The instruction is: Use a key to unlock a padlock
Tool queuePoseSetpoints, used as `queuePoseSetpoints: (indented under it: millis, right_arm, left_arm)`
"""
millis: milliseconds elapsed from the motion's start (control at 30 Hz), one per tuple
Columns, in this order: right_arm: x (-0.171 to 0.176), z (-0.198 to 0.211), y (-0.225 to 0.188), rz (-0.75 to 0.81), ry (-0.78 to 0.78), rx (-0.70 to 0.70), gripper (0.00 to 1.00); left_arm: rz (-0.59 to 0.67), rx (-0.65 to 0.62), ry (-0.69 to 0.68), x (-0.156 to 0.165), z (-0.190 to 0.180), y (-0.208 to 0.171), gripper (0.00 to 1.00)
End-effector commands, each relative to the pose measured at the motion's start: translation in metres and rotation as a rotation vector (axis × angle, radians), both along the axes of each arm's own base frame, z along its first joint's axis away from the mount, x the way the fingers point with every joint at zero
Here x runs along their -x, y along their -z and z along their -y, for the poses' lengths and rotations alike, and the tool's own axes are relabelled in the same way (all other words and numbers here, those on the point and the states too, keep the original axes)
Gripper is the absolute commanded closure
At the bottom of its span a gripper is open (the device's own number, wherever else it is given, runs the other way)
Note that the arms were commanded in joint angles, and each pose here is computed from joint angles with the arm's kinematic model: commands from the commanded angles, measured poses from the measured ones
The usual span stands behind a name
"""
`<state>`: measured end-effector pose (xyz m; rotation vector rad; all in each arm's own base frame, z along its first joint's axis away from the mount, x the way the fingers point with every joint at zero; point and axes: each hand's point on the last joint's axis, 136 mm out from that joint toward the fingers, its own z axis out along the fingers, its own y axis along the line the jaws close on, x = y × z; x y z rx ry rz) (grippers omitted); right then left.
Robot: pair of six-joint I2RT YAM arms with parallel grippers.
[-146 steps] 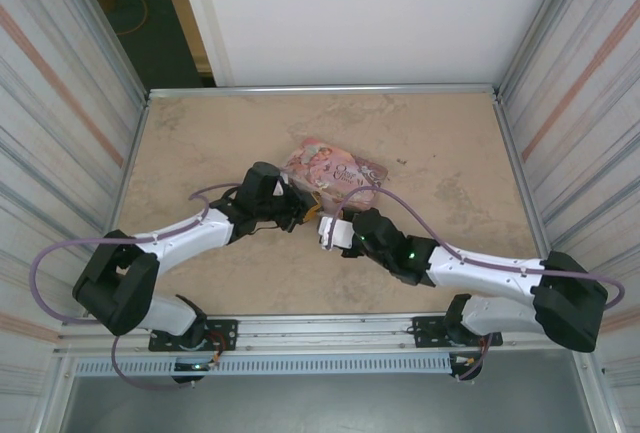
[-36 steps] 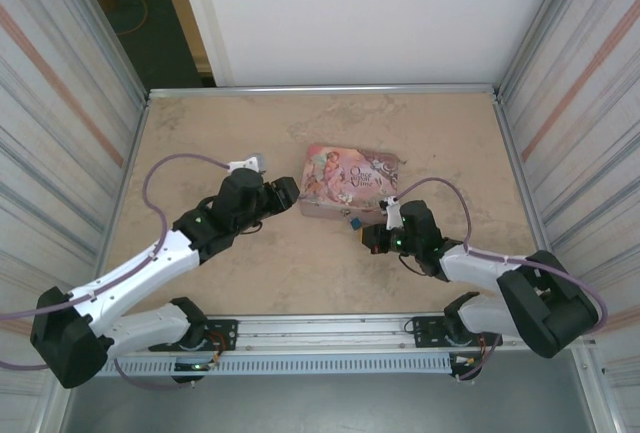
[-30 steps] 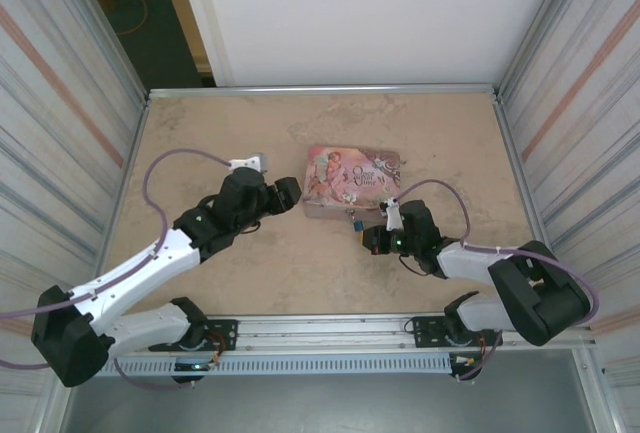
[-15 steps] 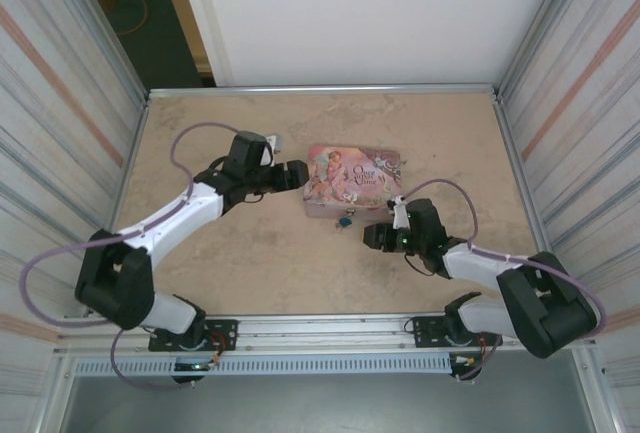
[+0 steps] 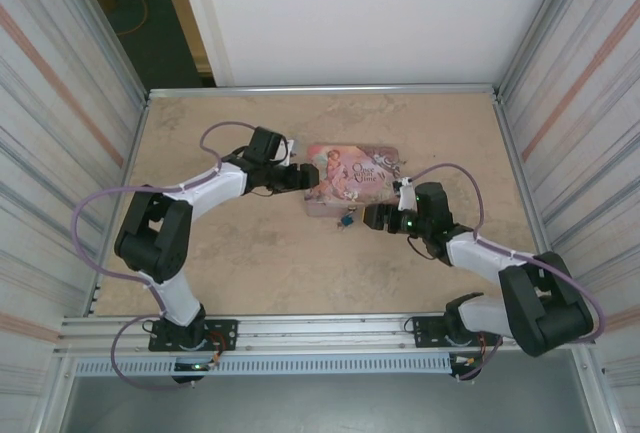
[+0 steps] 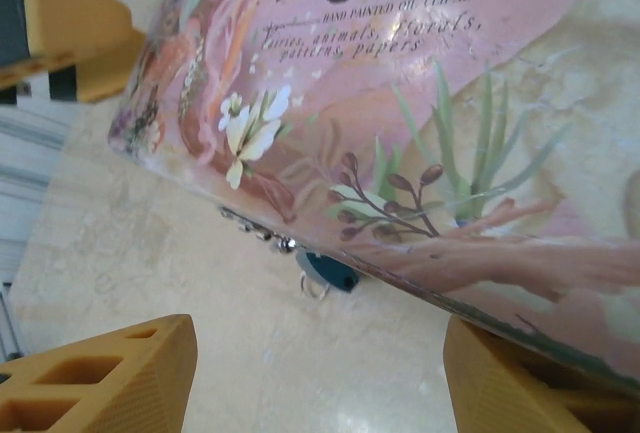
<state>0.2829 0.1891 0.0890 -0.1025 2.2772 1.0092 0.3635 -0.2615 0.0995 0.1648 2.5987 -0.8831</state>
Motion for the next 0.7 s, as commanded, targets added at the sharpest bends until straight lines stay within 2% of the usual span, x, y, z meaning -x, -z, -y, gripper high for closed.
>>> queuePoseSetpoints:
  millis: [0, 100, 200, 533, 667]
  right_arm:
    - [-0.031, 0.001, -0.021, 0.139, -0.006, 0.023, 0.34]
    - [-0.048, 0.003, -0.025, 0.192, -0.011, 0.015, 0.33]
    - [-0.051, 0.005, -0.024, 0.210, -0.015, 0.005, 0.33]
    - [-0.006, 0.002, -0.005, 0.213, -0.094, -0.043, 0.31]
    - [-0.010, -0.006, -0.007, 0.245, -0.119, -0.061, 0.31]
  left_arm:
    - [-0.032, -0.012, 0.029, 0.015, 0.001, 0.009, 0.24]
    - [-0.051, -0.019, 0.026, 0.023, -0.001, 0.015, 0.24]
    - [-0.046, -0.008, 0.018, 0.027, -0.002, 0.011, 0.24]
    - [0.047, 0.050, 0.046, 0.024, 0.010, -0.037, 0.26]
    - [0.069, 0.071, 0.094, 0.024, 0.026, -0.052, 0.37]
